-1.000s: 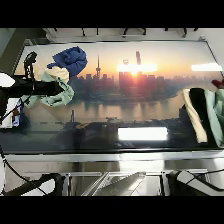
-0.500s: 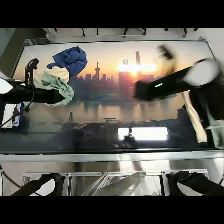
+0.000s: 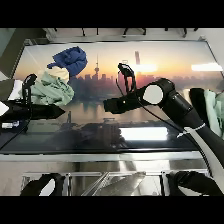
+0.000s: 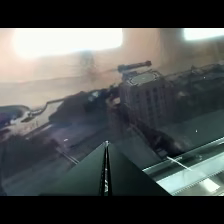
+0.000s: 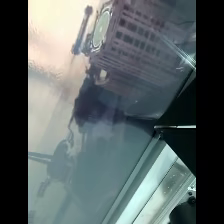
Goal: Fold the shirts.
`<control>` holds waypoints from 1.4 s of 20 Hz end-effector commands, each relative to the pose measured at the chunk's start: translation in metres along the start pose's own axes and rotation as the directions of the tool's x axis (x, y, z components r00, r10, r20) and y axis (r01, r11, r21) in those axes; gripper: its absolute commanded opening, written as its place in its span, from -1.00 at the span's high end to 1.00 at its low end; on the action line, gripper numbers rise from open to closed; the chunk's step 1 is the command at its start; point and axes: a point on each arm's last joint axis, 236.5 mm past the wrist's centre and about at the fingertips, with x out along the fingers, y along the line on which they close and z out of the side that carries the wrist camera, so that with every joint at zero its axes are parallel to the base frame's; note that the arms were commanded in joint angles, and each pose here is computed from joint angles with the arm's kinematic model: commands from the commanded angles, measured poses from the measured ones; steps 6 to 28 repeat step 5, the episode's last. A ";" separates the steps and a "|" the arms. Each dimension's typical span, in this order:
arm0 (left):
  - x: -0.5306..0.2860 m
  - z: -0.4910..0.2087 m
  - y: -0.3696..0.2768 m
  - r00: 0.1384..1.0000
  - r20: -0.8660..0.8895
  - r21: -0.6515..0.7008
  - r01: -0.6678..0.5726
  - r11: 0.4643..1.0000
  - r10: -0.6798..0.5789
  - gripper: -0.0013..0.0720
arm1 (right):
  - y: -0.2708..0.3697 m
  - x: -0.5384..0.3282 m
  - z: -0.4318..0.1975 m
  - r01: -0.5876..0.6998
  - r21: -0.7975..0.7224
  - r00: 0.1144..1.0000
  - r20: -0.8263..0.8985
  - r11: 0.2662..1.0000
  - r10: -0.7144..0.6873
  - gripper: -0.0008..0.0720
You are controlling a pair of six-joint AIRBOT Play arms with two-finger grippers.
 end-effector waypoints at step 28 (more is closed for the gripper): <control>-0.002 -0.001 0.000 1.000 0.014 -0.002 -0.004 1.000 0.004 0.93 | 0.000 0.006 -0.002 0.000 -0.007 1.000 -0.011 1.000 0.000 0.89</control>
